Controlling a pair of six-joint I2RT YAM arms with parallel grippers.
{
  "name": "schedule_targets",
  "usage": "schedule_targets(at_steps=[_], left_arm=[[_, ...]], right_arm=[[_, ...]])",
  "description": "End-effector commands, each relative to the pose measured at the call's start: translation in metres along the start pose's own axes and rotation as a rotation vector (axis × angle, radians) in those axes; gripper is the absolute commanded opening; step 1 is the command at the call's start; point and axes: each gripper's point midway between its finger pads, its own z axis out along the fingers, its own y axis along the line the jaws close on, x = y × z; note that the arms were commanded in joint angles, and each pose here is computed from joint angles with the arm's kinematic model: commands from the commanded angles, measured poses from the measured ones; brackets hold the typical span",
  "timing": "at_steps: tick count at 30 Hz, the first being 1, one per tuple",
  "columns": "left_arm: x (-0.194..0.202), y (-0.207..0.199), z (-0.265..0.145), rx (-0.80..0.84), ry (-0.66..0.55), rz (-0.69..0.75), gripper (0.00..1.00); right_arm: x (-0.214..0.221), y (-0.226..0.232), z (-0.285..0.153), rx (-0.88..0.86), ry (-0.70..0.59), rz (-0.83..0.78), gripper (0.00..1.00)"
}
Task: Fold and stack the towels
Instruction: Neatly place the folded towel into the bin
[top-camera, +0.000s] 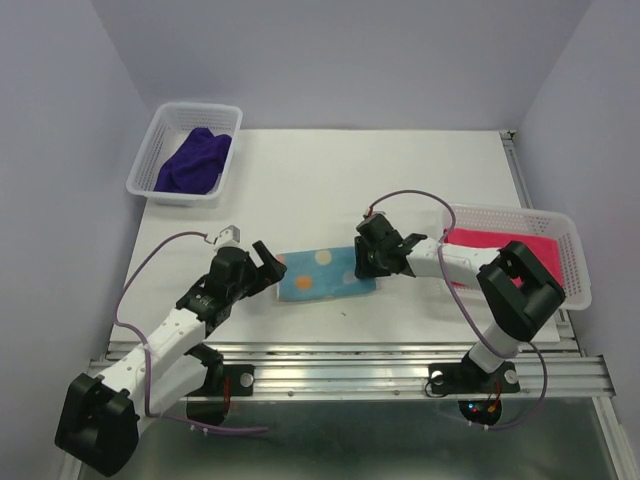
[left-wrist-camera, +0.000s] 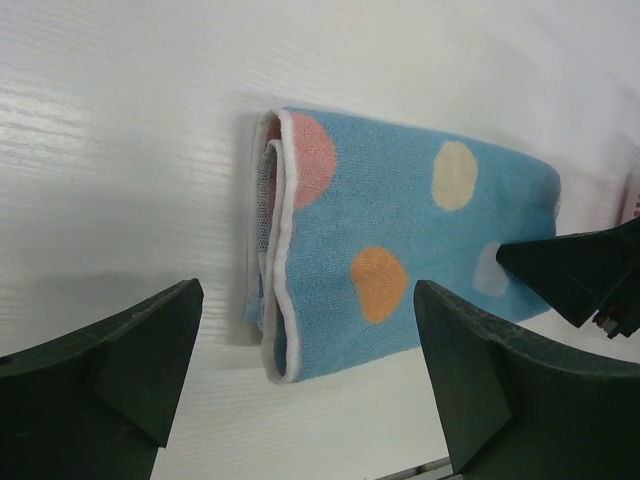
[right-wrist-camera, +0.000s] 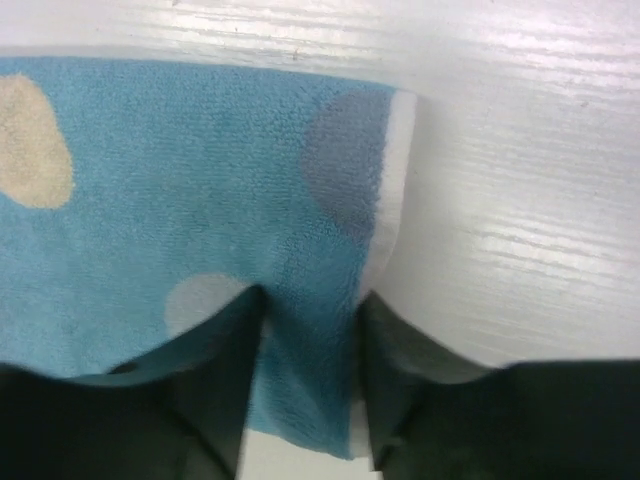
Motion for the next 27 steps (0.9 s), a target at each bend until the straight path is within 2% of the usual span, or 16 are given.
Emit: schedule_targets(at_steps=[1,3,7,12,16,19,20,27], left_arm=[[-0.022,-0.018,-0.005,0.049,-0.077,0.012,0.99],[-0.024,-0.018,-0.006,0.053,-0.084,0.013,0.99],[-0.027,-0.02,-0.01,0.061,-0.095,0.021,0.99],[-0.03,-0.023,-0.014,0.076,-0.112,0.021,0.99],[-0.031,-0.024,-0.014,0.08,-0.115,0.021,0.99],[-0.032,-0.028,-0.014,0.095,-0.11,0.034,0.99],[-0.032,-0.029,-0.014,0.099,-0.11,0.041,0.99],[-0.031,-0.034,-0.009,0.116,-0.095,0.06,0.99]], right_arm=[[0.012,-0.02,0.011,0.138,0.027,0.017,0.33],[0.008,-0.027,0.015,0.186,0.006,0.024,0.24],[-0.008,-0.035,0.011,0.253,-0.021,-0.037,0.01],[-0.047,-0.048,-0.029,0.374,-0.121,-0.077,0.01],[-0.054,-0.075,-0.081,0.518,-0.141,-0.06,0.01],[-0.05,-0.089,-0.107,0.588,-0.122,-0.067,0.01],[-0.059,-0.091,-0.118,0.607,-0.155,-0.06,0.01],[-0.08,-0.116,-0.172,0.742,-0.177,-0.08,0.01]])
